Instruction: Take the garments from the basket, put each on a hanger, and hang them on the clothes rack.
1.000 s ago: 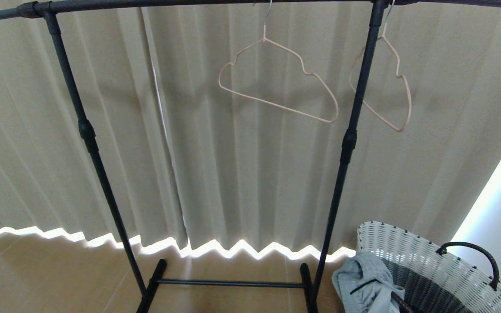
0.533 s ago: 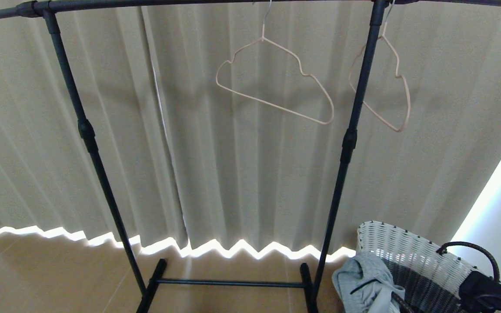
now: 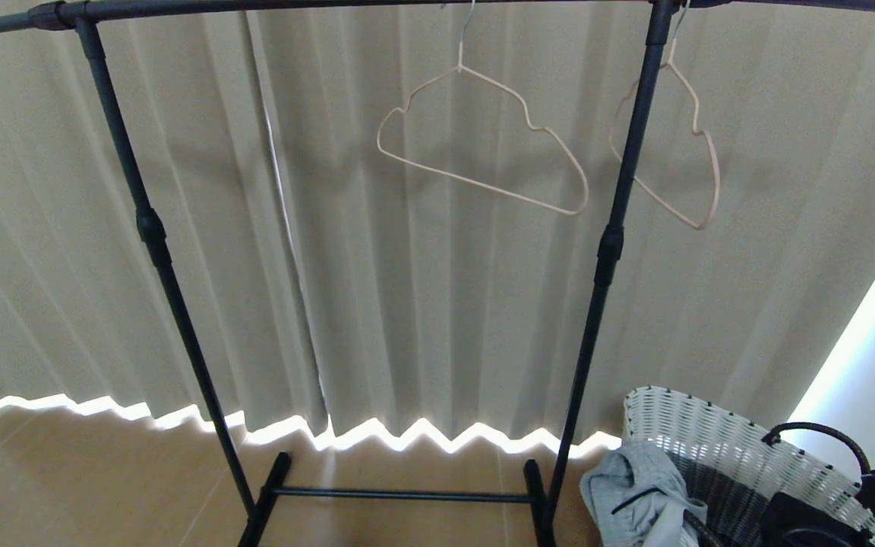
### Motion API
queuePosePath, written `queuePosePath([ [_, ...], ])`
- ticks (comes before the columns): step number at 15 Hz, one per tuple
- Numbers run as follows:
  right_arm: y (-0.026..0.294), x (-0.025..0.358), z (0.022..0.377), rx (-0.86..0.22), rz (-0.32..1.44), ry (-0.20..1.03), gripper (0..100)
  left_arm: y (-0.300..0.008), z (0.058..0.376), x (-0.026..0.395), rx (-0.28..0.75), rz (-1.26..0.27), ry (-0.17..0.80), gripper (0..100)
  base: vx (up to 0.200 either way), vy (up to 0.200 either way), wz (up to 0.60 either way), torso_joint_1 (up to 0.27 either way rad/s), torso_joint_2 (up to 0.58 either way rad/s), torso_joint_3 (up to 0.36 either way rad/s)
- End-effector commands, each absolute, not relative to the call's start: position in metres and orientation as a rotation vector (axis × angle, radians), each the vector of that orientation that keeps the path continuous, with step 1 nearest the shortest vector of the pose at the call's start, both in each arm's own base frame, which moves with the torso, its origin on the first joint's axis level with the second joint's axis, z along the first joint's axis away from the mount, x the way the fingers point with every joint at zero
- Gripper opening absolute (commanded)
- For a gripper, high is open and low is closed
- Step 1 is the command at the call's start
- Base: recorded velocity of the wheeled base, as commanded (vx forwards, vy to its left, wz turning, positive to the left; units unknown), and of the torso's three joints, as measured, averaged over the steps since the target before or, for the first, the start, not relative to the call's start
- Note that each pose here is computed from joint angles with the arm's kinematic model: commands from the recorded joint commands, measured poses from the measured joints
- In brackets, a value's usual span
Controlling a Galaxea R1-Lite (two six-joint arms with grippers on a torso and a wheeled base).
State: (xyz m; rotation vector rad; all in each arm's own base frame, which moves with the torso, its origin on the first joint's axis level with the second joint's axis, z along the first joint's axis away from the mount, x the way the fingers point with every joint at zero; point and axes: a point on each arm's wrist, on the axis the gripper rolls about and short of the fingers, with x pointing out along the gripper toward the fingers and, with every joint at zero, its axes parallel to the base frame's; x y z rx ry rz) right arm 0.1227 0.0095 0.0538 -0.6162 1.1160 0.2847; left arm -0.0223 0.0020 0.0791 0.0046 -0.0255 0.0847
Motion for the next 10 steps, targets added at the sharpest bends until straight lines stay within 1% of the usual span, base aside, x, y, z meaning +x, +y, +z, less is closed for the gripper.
queuePosePath([
  [1,0.010,0.134,0.045,-0.615,0.286,1.158,100,0.002,0.079,-0.022,0.005,0.086,-0.024,100,0.000,0.000,0.00,0.000,0.00,0.000],
  [3,0.007,0.142,0.040,-0.644,0.212,1.163,100,0.002,0.079,-0.022,0.005,0.086,-0.024,100,0.000,0.000,0.00,0.000,0.00,0.000],
  [5,0.007,0.147,0.039,-0.655,0.176,1.134,100,0.002,0.079,-0.022,0.005,0.086,-0.024,100,0.000,0.000,0.00,0.000,0.00,0.000],
  [6,0.007,0.146,0.040,-0.657,0.174,1.130,0,0.002,0.079,-0.022,0.005,0.086,-0.024,100,0.000,0.000,0.00,0.000,0.00,0.000],
  [9,0.006,0.147,0.041,-0.662,0.156,1.123,0,0.002,0.079,-0.022,0.005,0.084,-0.024,100,0.000,0.000,0.00,0.000,0.00,0.000],
  [10,0.006,0.146,0.044,-0.666,0.137,1.102,0,0.002,0.079,-0.022,0.005,0.084,-0.024,100,0.000,0.000,0.00,0.000,0.00,0.000],
])
